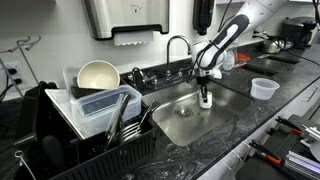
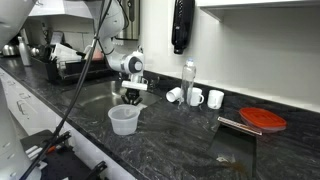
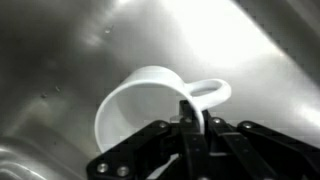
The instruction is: Pick a white mug on the right side of the counter and put it in the sink
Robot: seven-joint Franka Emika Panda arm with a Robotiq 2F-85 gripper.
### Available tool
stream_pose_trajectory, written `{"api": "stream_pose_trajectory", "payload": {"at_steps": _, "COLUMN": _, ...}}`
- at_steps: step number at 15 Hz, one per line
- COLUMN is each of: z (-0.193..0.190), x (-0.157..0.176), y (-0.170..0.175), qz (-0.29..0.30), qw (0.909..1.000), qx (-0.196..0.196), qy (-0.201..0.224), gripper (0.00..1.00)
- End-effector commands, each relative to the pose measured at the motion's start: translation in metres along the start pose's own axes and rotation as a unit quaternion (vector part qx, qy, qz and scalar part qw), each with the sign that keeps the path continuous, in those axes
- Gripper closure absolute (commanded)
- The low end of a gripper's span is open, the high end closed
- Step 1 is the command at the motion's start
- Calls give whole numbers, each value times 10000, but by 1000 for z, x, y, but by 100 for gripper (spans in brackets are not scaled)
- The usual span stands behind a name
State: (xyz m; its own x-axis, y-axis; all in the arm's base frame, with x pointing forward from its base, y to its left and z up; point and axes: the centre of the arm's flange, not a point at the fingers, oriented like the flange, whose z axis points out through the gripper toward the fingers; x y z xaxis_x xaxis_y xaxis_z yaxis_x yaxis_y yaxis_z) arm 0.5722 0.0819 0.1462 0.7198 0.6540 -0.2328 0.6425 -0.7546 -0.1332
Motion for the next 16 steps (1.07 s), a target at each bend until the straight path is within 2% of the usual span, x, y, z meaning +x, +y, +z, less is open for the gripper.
{"api": "stream_pose_trajectory", "payload": {"at_steps": 1, "z": 3, "x": 6, "y": 15, "qz": -136, "qw": 9999, "qx": 57, "qy": 37, "gripper": 98}}
{"api": "stream_pose_trajectory", "payload": {"at_steps": 6, "z": 0, "x": 1, "y": 16, "qz": -138, "qw": 9999, "qx": 60, "qy": 81, "gripper": 98}}
{"api": "stream_pose_trajectory", "payload": {"at_steps": 7, "z": 0, "x": 0, "y": 15, "qz": -154, "qw": 9998, "qx": 72, "qy": 64, "gripper": 74}}
{"api": "stream_pose_trajectory", "payload": {"at_steps": 12, "z": -3, "x": -2, "y": 13, "qz": -129, "qw": 9999, "qx": 64, "qy": 72, "gripper": 39}}
{"api": "stream_pose_trajectory", "payload": {"at_steps": 16, "z": -20, "x": -7, "y": 3, "qz": -87, "qw": 9999, "qx": -55, "qy": 103, "gripper": 12}}
